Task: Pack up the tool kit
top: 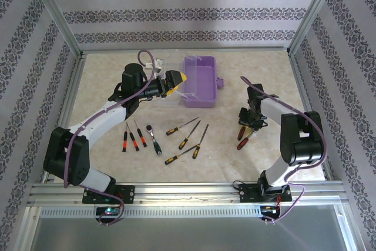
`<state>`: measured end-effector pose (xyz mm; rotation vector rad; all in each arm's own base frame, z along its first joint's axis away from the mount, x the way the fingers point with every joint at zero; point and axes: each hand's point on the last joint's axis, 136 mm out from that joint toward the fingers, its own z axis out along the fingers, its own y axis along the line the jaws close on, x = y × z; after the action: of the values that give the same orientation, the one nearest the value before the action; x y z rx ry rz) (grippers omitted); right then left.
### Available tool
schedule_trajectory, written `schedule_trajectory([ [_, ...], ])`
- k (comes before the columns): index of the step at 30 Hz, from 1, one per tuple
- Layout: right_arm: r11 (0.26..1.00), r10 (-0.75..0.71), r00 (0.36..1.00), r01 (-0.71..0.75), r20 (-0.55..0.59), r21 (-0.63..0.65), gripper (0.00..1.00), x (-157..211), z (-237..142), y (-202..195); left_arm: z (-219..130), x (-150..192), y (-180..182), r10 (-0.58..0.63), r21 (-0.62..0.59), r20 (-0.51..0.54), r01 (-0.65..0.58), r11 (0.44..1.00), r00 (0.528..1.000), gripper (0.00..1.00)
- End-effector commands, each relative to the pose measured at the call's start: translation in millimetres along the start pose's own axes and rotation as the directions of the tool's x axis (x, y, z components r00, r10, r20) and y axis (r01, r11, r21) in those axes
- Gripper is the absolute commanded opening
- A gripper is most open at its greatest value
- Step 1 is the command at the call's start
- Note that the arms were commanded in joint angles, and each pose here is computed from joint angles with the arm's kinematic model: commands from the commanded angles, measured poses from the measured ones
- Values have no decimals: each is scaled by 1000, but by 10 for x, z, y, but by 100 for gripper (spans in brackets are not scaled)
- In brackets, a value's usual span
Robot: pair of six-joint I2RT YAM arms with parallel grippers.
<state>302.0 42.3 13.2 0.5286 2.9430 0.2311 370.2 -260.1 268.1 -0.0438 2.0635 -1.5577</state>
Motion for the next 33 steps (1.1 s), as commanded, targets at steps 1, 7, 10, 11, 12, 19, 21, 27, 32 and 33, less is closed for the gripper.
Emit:
schedule_trajectory([
  [1,999,-21,1000,21,-2,-38,11,-63,99,135,-18,10,-107,34,34,1,-34,999,999,100],
  [7,998,-52,998,53,23,-44,5,-100,50,201,-12,8,-80,33,27,1,-33,999,999,100],
  [10,997,-58,997,60,51,-51,3,-156,-17,239,-6,16,-63,30,23,-2,-30,999,1000,100],
  [11,997,-58,996,61,62,-51,2,-173,-43,246,-3,15,-53,30,19,-1,-30,999,1000,100],
  [12,997,-59,996,63,73,-53,2,-194,-70,261,-3,16,-52,30,19,-1,-30,999,1000,100],
  [19,995,-81,990,88,111,-55,0,-266,-199,353,-21,1,-29,39,-1,6,-39,999,999,100],
  [21,994,-87,989,95,122,-54,0,-284,-235,378,-29,-1,-13,41,-11,8,-41,999,999,100],
  [27,988,-126,978,140,169,-70,0,-379,-474,576,-84,-71,26,44,-34,27,-44,998,999,100],
  [32,973,-181,960,206,213,-103,0,-503,-721,927,-258,-217,99,87,-118,81,-78,990,993,100],
  [33,970,-191,956,219,222,-109,0,-537,-758,1011,-283,-238,118,92,-130,92,-80,988,992,100],
])
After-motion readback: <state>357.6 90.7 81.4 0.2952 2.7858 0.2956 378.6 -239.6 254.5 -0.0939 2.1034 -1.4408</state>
